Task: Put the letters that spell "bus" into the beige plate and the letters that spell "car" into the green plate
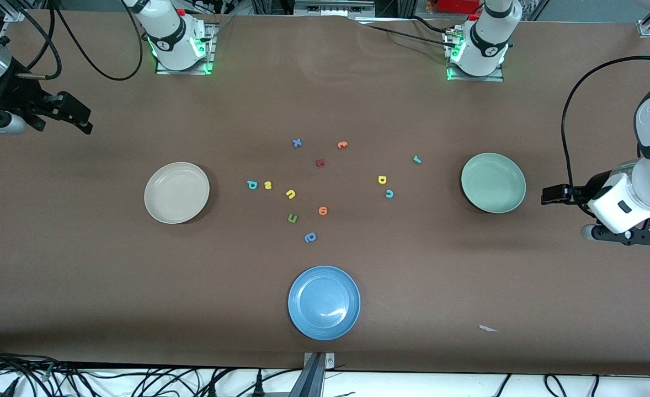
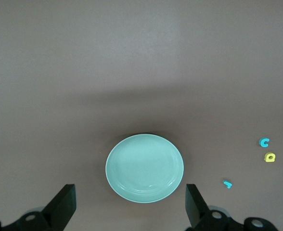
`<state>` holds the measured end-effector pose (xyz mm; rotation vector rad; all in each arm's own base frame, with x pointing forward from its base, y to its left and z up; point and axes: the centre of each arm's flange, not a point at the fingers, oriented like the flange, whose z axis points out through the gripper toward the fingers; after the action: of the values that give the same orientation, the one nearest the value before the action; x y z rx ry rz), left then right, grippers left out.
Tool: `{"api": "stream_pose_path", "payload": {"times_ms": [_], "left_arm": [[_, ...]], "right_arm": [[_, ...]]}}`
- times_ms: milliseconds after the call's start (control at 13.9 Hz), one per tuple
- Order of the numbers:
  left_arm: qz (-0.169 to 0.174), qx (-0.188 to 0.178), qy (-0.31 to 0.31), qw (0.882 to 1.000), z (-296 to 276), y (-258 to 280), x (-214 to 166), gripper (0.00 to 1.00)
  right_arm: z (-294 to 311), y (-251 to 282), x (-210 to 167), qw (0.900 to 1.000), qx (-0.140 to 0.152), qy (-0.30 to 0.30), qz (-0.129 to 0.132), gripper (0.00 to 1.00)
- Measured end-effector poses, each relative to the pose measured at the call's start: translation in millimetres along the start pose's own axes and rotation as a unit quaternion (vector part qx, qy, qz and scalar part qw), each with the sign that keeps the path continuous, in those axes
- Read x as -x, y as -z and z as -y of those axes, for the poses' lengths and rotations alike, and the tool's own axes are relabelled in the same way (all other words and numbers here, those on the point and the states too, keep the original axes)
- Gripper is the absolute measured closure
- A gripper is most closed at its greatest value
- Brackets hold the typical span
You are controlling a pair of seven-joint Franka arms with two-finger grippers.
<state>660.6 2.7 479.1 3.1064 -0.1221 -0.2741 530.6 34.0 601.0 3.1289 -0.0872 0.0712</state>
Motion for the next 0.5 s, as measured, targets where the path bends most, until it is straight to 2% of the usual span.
{"api": "stream_pose_path", "payload": {"times_ms": [502], "left_arm": [[0.0,0.0,0.002,1.0,2.2,-0.2,0.2,0.0]], "right_arm": [[-0.1,0.0,0.0,1.0,0.0,0.0,0.0,0.0]]}}
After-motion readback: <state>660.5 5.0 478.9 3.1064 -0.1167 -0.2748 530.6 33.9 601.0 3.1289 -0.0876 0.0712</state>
